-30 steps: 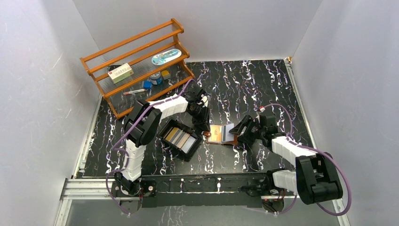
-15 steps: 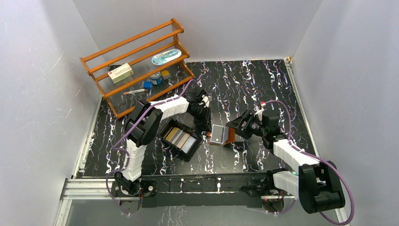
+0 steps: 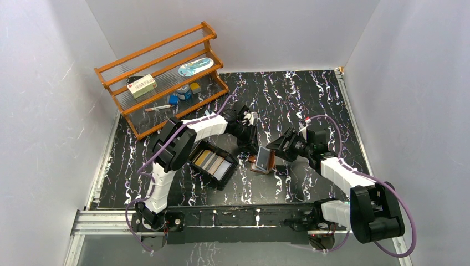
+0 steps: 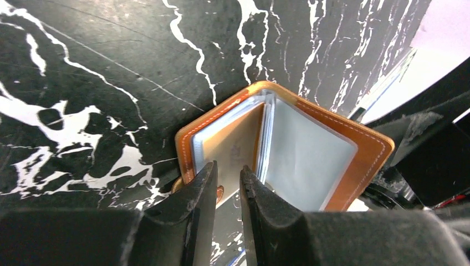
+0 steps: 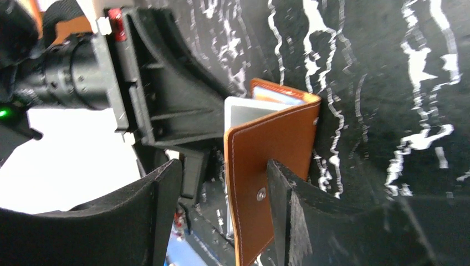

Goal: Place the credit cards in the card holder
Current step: Close the card holder at the center of the board.

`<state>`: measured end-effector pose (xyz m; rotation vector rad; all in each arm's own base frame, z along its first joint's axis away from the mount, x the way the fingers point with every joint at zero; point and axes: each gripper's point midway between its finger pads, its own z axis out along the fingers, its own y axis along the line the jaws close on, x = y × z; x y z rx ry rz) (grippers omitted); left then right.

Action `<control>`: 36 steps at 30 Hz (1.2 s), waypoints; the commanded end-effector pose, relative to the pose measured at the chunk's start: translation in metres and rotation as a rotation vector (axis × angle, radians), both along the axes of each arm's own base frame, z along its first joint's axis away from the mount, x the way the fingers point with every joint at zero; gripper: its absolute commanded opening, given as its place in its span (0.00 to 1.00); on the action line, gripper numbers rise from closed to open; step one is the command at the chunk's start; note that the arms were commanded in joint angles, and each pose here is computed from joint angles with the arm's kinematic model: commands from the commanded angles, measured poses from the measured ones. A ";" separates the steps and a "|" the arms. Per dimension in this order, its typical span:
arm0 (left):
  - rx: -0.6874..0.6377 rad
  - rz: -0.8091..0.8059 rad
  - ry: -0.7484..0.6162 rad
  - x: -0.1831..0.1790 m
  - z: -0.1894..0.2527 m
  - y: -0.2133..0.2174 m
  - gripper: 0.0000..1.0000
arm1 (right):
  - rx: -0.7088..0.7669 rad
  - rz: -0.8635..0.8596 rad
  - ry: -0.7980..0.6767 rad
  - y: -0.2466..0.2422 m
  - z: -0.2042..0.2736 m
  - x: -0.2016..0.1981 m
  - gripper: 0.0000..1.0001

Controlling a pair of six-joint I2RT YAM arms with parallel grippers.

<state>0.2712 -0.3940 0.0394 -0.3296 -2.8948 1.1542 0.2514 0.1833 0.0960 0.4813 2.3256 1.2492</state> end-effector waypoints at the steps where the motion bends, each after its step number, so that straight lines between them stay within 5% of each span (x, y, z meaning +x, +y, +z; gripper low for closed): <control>1: -0.094 -0.033 0.000 -0.005 0.035 -0.014 0.21 | -0.239 -0.012 0.016 -0.025 -0.020 0.008 0.64; 5: -0.153 -0.098 0.013 -0.012 0.041 -0.018 0.22 | -0.345 0.015 0.035 -0.036 -0.032 0.010 0.56; 10: -0.208 -0.159 -0.020 -0.014 0.054 -0.024 0.23 | -0.397 0.006 -0.011 -0.044 -0.024 0.018 0.29; 14: -0.248 -0.228 -0.089 -0.013 0.061 -0.027 0.24 | -0.504 0.000 -0.037 -0.065 -0.018 0.029 0.16; 36: -0.145 -0.952 -0.891 0.005 0.033 0.012 0.41 | -0.364 0.190 -0.017 -0.061 -0.026 0.037 0.16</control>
